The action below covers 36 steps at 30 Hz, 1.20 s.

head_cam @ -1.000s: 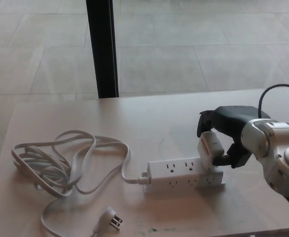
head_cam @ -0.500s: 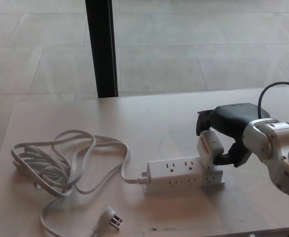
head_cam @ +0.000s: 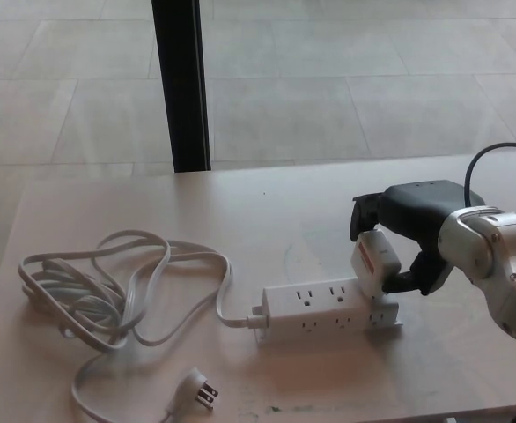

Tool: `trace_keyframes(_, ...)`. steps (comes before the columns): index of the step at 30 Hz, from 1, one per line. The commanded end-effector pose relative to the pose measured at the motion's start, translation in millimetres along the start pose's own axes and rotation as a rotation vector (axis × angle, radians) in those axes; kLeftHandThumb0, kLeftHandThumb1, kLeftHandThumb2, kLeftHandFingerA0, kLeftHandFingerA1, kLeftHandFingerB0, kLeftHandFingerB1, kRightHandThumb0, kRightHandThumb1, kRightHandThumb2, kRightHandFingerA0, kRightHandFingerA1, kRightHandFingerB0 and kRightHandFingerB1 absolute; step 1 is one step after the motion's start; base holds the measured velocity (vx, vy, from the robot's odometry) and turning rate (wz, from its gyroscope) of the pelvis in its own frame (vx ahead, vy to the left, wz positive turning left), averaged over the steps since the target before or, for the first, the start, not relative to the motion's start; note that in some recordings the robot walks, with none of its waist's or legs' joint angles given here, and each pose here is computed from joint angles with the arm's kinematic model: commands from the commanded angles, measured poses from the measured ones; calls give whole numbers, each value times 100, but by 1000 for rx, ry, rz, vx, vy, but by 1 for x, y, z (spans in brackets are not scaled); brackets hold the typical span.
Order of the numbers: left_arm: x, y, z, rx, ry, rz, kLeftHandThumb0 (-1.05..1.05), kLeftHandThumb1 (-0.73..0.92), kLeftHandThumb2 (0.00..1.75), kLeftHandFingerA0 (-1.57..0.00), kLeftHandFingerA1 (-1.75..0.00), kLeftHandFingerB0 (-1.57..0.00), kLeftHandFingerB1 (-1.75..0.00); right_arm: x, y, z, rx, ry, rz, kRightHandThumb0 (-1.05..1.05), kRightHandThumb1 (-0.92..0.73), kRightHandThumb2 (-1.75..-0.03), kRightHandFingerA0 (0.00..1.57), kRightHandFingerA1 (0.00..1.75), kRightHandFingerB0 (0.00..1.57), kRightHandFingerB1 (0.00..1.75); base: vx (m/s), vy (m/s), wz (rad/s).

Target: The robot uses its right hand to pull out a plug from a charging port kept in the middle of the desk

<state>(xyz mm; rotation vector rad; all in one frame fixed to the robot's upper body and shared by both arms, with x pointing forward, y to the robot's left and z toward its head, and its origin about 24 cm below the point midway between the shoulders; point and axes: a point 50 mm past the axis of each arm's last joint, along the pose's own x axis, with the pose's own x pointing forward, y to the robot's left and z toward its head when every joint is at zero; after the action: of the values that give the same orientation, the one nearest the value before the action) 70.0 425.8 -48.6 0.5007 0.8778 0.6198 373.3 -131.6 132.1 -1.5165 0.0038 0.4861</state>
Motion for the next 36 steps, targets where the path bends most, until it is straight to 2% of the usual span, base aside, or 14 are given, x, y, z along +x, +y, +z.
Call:
trace_keyframes(1,0,8,0,28,-9,17,-64,72,62,-80,-64,-64,-46,-2,-12,-9,-23,35,-19,-38,-64,-96,91,175,71,122,0,0,0)
trace_keyframes(4,0,9,1,10,-5,23,-64,71,62,-83,-70,-63,-46,-2,-19,-9,-14,38,-27,-37,-64,-92,85,171,69,96,0,0,0)
trace_keyframes(5,0,9,2,1,-10,19,-62,71,61,-90,-93,-70,-55,-3,-24,-10,-11,41,-30,-34,-62,-92,87,172,70,85,0,0,0)
trace_keyframes(8,0,9,2,9,-17,19,-64,71,62,-93,-91,-67,-52,-4,-27,-11,-11,51,-20,-35,-63,-91,86,174,73,92,0,0,0)
trace_keyframes(9,0,9,2,1,-14,20,-63,71,62,-82,-72,-63,-48,-4,-30,-12,0,59,-19,-34,-60,-96,89,175,76,98,0,0,0)
trace_keyframes(13,1,9,2,8,-11,27,-63,71,61,-87,-75,-66,-48,-5,-36,-15,6,72,-14,-35,-57,-97,88,175,80,109,0,0,0)
trace_keyframes(14,0,9,3,21,-17,30,-64,71,62,-87,-75,-65,-49,-8,-40,-18,4,75,-19,-35,-55,-100,88,175,76,86,0,0,0)
trace_keyframes(19,0,11,1,14,-14,30,-64,71,62,-85,-74,-64,-48,-8,-44,-22,9,82,-38,-37,-55,-98,87,175,77,86,0,0,0)
trace_keyframes(23,0,11,1,15,-8,31,-63,72,62,-90,-86,-64,-50,-11,-44,-25,45,68,-72,-33,-48,-111,90,175,83,104,0,0,0)
trace_keyframes(26,0,11,1,10,-8,33,-64,71,62,-93,-85,-64,-48,-12,-45,-27,46,71,-79,-34,-55,-98,83,167,79,112,0,0,0)
trace_keyframes(28,0,11,1,2,-4,32,-64,71,62,-90,-78,-63,-47,-14,-49,-31,50,74,-102,-32,-57,-96,83,151,69,72,0,0,0)
trace_keyframes(31,0,12,-1,8,1,34,-63,71,62,-92,-85,-65,-48,-15,-54,-34,56,98,-101,-31,-58,-94,81,164,73,93,0,0,0)
trace_keyframes(33,-1,12,-1,14,-11,32,-63,72,62,-83,-71,-65,-49,-17,-57,-42,64,118,-107,-30,-50,-105,86,175,74,143,0,0,0)
trace_keyframes(36,-2,12,-2,-3,-9,30,-64,72,62,-80,-66,-61,-45,-20,-53,-51,49,161,-72,-24,-52,-99,93,175,68,134,0,0,0)
